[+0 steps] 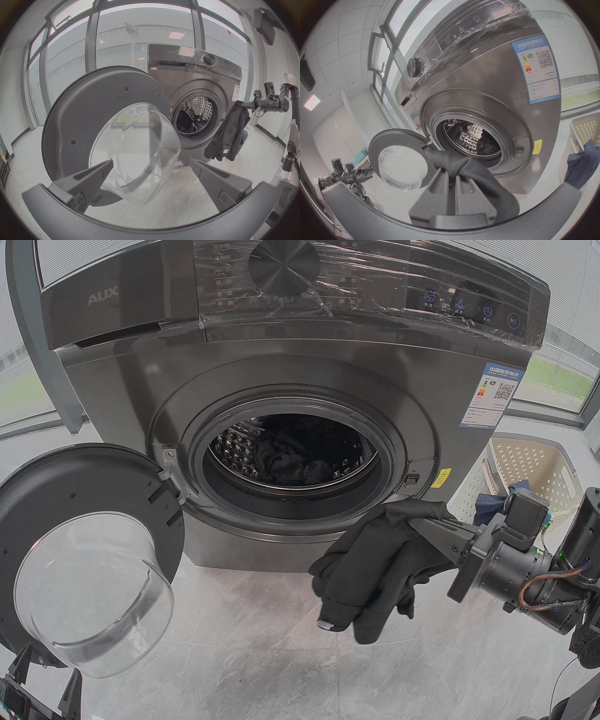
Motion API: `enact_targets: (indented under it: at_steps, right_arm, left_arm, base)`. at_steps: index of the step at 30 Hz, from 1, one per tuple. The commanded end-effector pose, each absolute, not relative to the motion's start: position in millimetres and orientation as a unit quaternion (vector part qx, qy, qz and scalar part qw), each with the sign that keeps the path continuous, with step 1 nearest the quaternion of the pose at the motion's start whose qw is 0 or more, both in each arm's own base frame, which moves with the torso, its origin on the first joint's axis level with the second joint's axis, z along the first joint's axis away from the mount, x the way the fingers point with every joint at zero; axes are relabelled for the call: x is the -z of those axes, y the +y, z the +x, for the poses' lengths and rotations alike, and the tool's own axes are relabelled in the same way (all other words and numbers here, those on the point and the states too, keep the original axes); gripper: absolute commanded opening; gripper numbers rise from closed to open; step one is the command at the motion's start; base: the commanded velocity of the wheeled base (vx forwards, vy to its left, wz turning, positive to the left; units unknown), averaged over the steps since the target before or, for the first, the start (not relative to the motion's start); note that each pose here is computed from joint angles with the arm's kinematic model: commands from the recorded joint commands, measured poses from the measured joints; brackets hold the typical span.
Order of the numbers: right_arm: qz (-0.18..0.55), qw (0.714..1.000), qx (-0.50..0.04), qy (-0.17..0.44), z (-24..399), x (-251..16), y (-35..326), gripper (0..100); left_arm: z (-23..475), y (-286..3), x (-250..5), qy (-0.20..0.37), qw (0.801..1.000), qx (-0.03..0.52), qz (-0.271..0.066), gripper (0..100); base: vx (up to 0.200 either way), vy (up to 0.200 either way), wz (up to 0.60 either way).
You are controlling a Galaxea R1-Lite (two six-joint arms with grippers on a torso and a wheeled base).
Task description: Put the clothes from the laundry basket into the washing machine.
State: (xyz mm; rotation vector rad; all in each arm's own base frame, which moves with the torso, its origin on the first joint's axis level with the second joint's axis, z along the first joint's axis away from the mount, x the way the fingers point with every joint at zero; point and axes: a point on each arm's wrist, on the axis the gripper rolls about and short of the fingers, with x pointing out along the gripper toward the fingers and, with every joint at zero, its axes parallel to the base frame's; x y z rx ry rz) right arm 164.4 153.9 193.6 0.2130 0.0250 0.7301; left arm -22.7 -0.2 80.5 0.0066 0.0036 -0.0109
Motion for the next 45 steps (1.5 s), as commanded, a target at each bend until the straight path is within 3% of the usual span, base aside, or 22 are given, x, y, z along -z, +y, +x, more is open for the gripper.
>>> enact_targets:
  at_steps: [1,25,29,30,31,35,36,37,45]
  right_arm:
    - [0.106,0.926,-0.363,0.027,168.4,-188.2,170.4,0]
    - [0.150,0.915,-0.374,0.024,181.9,-198.9,195.1,0]
    - [0.152,0.915,-0.374,0.022,187.8,-200.0,205.5,0]
    - [0.153,0.918,-0.364,0.022,197.3,-198.6,212.8,0]
    - [0.152,0.922,-0.356,0.023,201.3,-196.0,217.3,0]
    - [0.159,0.924,-0.347,0.010,211.2,-196.9,231.3,0]
    - [0.159,0.924,-0.347,0.010,211.2,-196.9,231.3,0]
    - [0.167,0.924,-0.345,0.000,217.4,-197.3,238.1,0]
    - [0.208,0.914,-0.345,-0.040,224.0,-200.5,251.5,0]
  left_arm:
    - [-22.8,-0.3,-75.2,0.002,1.000,0.005,0.005,100]
    - [-22.8,-0.3,-75.2,0.002,1.000,0.005,0.007,100]
    - [-27.4,-0.6,-95.9,-0.058,0.998,0.011,-0.001,100]
    - [-37.4,-1.4,-124.8,-0.113,0.993,0.030,0.001,100]
    - [-38.0,-2.3,-130.8,-0.108,0.993,0.052,0.004,100]
    - [-29.8,-7.0,-133.2,-0.038,0.985,0.166,-0.001,100]
    - [-29.8,-7.0,-133.2,-0.038,0.985,0.166,-0.001,100]
    - [-21.9,-9.2,-135.3,-0.004,0.977,0.215,-0.016,100]
    - [20.1,-13.8,-150.1,0.089,0.942,0.322,-0.038,100]
  base:
    - [0.000,0.000,0.00]
    - [-0.025,0.000,0.00]
    - [0.000,0.000,0.00]
    - [0.000,0.000,0.00]
    - [0.000,0.000,0.00]
    - [0.000,0.000,0.00]
    - [0.000,0.000,0.00]
    - [0.000,0.000,0.00]
    - [0.000,0.000,0.00]
